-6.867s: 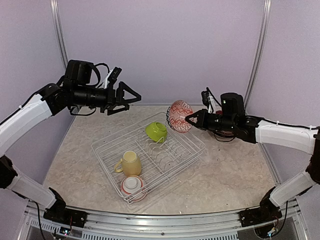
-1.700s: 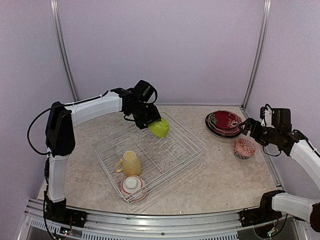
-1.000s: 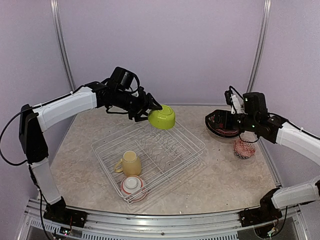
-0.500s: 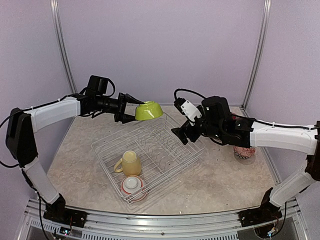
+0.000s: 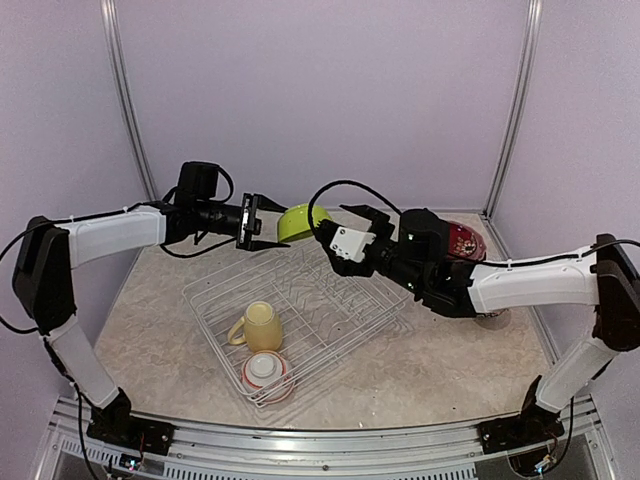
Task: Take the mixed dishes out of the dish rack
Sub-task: Pass from the left arm to the right, then place the bowl in the bowl.
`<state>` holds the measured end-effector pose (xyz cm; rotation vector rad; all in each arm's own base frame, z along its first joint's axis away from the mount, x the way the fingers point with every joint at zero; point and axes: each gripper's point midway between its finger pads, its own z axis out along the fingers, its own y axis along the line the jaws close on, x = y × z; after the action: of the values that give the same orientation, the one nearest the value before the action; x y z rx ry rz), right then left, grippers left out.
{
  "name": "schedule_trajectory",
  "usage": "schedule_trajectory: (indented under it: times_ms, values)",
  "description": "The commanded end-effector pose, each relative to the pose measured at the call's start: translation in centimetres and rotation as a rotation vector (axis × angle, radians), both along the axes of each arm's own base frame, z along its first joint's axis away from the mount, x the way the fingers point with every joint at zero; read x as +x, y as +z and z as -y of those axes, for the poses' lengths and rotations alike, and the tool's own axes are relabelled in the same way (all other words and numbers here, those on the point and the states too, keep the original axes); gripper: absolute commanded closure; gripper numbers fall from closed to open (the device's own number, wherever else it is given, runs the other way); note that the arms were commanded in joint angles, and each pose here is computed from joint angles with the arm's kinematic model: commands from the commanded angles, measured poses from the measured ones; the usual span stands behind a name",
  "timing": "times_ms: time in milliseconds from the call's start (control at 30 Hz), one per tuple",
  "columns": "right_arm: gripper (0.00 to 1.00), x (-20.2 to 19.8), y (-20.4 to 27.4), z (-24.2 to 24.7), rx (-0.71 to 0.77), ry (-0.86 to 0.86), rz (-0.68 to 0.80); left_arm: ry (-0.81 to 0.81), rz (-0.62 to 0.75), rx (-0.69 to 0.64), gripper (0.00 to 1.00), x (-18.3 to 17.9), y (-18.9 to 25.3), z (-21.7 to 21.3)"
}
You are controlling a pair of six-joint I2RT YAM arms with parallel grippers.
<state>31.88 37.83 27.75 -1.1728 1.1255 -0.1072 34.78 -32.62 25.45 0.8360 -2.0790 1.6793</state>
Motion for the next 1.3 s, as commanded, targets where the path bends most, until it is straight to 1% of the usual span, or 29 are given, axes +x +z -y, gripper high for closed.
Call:
schedule_trajectory:
  times_ms: [0,133,367,433,533,567,600,767,800,933,1067,1167,1200,1267]
  values:
    - [0.22,-0.6,2.7,-1.7,0.033,0.059,0.178,-0.014,-0.049,-0.045,0.75,-0.6,0.2,0.8]
    - [0.33,0.3,3.1,-2.4,0.044,0.02,0.237,-0.032,-0.069,-0.064,0.75,-0.9,0.1,1.8]
    - [0.62,1.7,3.6,-1.7,0.055,-0.103,0.348,-0.067,-0.074,-0.091,0.74,-1.7,0.7,3.2]
    - [0.74,2.1,4.1,-1.3,0.067,-0.159,0.373,-0.073,-0.079,-0.094,0.74,-2.0,0.7,3.4]
    - [0.91,2.7,4.2,-1.5,0.053,-0.183,0.364,-0.084,-0.079,-0.095,0.68,-2.3,0.6,3.6]
    - [0.97,2.8,4.3,-1.6,0.052,-0.183,0.354,-0.087,-0.079,-0.094,0.62,-2.4,0.5,3.7]
    - [1.0,3.0,4.0,-1.8,0.037,-0.18,0.339,-0.089,-0.078,-0.093,0.54,-2.5,0.4,3.6]
    - [1.0,4.0,3.5,-2.1,0.007,-0.194,0.24,-0.099,-0.018,-0.084,0.03,-2.3,0.6,2.8]
    - [1.0,4.0,3.6,-1.9,0.013,-0.191,0.222,-0.091,0.001,-0.071,0.01,-2.1,0.4,2.3]
    - [1.0,4.9,3.4,-0.7,0.036,-0.188,0.11,-0.039,0.119,-0.009,0.01,-0.9,0.6,-0.4]
    - [1.0,5.7,3.1,2.1,0.096,-0.28,0.001,0.025,0.259,0.059,0.01,0.6,1.3,-4.1]
    - [1.0,6.6,3.6,5.4,0.212,-0.4,-0.13,0.075,0.383,0.147,0.01,1.8,2.2,-7.4]
    - [1.0,6.8,2.7,6.5,0.212,-0.438,-0.203,0.089,0.427,0.179,0.01,2.2,2.5,-8.3]
    - [1.0,7.2,2.5,9.0,0.299,-0.519,-0.335,0.119,0.523,0.237,0.01,2.8,3.7,-10.1]
